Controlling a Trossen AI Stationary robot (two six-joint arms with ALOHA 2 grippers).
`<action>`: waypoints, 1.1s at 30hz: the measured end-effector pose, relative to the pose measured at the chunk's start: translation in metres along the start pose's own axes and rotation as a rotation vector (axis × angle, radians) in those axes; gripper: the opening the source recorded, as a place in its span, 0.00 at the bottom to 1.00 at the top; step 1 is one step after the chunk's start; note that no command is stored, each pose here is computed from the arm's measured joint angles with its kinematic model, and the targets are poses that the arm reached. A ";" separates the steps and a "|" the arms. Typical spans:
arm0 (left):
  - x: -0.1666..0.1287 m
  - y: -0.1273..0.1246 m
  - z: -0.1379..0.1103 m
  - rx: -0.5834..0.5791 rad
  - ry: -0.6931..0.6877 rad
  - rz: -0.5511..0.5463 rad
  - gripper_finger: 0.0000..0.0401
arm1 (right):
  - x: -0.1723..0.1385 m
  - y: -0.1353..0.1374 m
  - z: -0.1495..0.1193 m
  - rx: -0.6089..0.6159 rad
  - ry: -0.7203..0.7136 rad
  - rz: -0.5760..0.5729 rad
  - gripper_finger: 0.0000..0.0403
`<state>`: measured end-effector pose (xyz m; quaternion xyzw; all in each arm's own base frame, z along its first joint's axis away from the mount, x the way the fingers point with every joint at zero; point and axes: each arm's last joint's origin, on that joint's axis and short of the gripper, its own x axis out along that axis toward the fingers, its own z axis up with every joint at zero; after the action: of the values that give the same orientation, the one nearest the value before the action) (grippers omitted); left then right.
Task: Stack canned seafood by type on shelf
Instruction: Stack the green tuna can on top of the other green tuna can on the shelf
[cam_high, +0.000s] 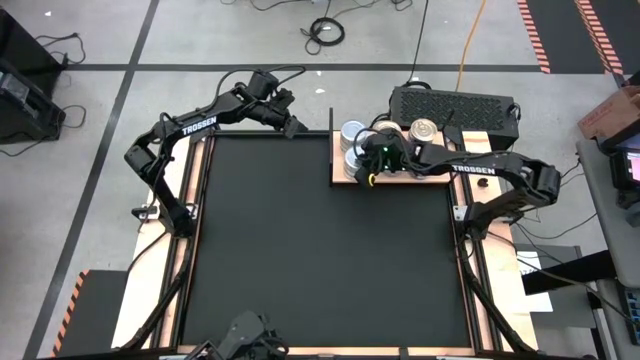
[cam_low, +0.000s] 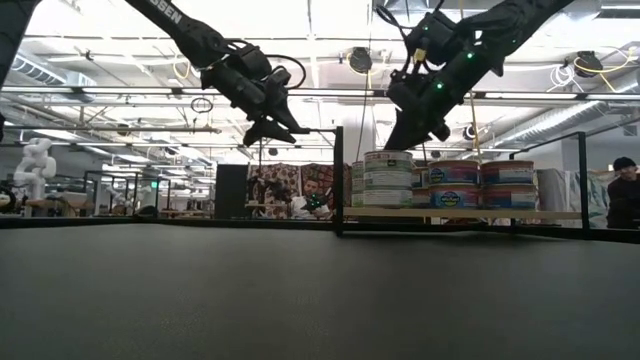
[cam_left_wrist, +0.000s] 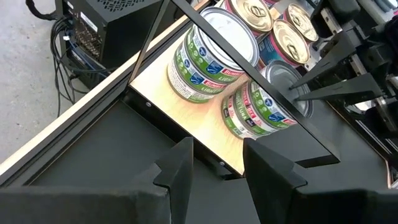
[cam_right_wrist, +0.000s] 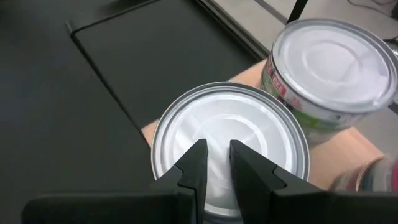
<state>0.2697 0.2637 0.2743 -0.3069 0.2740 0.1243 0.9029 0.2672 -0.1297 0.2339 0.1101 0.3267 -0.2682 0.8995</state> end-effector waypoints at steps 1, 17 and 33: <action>0.000 0.000 0.000 0.003 0.000 0.000 0.35 | -0.002 0.000 0.001 0.000 -0.004 0.001 0.16; 0.000 -0.001 0.000 0.026 -0.001 -0.001 0.35 | -0.015 0.005 0.000 -0.012 0.010 0.062 0.16; 0.000 -0.001 0.000 0.024 0.001 -0.001 0.35 | 0.000 0.007 -0.001 -0.017 0.021 0.052 0.16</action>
<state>0.2697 0.2630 0.2749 -0.2962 0.2756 0.1202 0.9066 0.2705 -0.1237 0.2327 0.1137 0.3356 -0.2410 0.9035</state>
